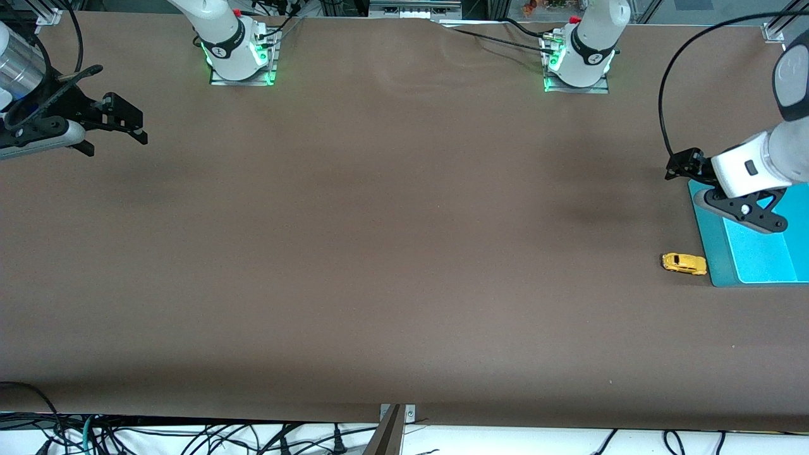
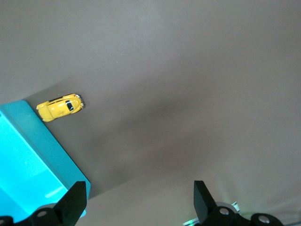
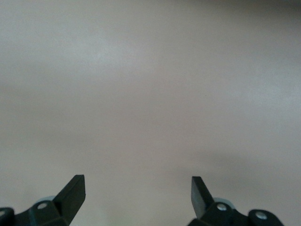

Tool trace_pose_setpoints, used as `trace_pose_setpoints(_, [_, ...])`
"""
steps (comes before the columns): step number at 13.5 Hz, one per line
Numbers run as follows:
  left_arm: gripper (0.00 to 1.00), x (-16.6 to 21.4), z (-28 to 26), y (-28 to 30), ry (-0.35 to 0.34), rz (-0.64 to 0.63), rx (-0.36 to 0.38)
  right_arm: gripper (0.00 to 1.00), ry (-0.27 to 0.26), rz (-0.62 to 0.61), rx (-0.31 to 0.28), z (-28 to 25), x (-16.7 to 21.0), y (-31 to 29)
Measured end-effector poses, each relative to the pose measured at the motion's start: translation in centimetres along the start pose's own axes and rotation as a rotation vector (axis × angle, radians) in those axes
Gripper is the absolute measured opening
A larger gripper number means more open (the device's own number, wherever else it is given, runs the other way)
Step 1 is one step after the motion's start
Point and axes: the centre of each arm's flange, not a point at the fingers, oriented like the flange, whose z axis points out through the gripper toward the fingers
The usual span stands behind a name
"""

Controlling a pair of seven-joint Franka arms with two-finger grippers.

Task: Wind and store yellow beetle car
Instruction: 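Lower the left gripper onto the yellow car and grasp it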

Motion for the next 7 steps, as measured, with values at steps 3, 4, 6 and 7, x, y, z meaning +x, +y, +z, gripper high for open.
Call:
trace_pose_setpoints(3, [1.0, 0.5, 2.7, -3.4, 0.009, 0.207, -0.009, 1.0, -0.001, 0.014, -0.001, 0.0, 0.0, 0.2])
trace_pose_setpoints(4, [1.0, 0.7, 3.7, -4.5, 0.006, 0.276, 0.001, 1.0, -0.001, 0.016, -0.001, 0.0, 0.0, 0.2])
trace_pose_setpoints(6, [1.0, 1.3, 5.6, -6.7, -0.048, 0.462, 0.086, 1.0, -0.013, 0.024, 0.0, 0.1, -0.2, 0.1])
trace_pose_setpoints(7, [1.0, 1.9, 6.6, -7.3, -0.065, 0.549, 0.111, 1.0, -0.025, 0.032, -0.002, 0.1, -0.3, 0.1])
